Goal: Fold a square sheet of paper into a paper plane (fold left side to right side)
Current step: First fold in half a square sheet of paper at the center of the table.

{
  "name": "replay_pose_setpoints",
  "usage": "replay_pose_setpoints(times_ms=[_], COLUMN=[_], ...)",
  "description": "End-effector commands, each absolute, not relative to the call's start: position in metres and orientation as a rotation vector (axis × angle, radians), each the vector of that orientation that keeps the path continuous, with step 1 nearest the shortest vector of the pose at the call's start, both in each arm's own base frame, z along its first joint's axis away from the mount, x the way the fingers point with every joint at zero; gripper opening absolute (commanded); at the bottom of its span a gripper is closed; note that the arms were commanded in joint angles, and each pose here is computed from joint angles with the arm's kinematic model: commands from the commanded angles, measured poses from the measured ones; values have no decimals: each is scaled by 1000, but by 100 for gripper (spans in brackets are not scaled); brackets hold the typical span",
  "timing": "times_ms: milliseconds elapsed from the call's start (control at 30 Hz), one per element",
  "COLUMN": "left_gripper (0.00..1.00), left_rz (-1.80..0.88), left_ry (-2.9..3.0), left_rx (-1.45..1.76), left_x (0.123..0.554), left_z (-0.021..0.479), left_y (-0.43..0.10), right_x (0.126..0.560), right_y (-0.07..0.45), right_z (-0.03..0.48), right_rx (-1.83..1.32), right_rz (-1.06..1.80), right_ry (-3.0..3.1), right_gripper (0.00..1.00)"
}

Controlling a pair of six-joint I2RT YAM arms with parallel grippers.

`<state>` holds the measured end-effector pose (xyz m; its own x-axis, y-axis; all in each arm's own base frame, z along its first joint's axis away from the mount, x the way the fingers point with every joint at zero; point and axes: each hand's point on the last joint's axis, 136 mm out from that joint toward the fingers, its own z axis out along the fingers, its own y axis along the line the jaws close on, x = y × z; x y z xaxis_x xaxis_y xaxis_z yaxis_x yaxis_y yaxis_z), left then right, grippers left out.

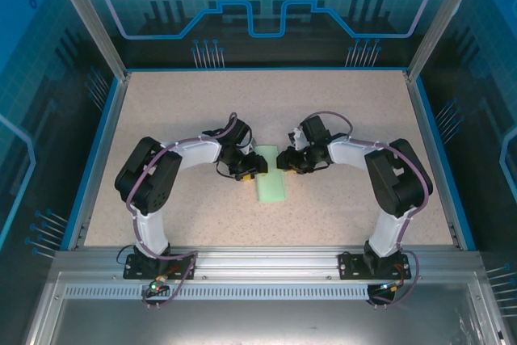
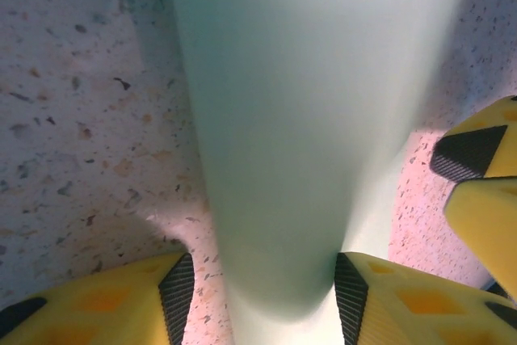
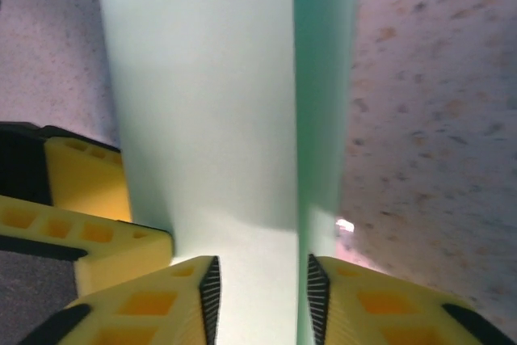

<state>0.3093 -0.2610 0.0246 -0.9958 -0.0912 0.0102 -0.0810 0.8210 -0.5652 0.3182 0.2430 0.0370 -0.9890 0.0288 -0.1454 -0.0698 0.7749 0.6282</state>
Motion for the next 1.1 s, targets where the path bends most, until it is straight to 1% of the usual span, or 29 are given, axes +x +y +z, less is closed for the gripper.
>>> replay_pose_setpoints(times_ms=[0,167,333,367,467,1067], left_gripper=[54,54,55,55,56,59], left_rz=[-851,-842,-805,-804,-788,-711], left_ry=[3037,3056,3087,3093,3112,3218], left_rx=[-126,-108,-97,-93,-81,-68], left_x=[302,302,300,299,298,291], left_z=[11,7,2,0,-2,-18], left_y=[-261,-264,-266,-266,-268,-272], right_x=[324,325,327,320,317,314], right_y=[219,188,167,163,158,156], right_z=[52,64,77,69,70,71], right_rx=[-11,58,120,135,141,142], right_rz=[888,788,765,755,752,764], right_ry=[2783,2735,2690,2712,2714,2718], right_gripper=[42,48,53,53,53,54])
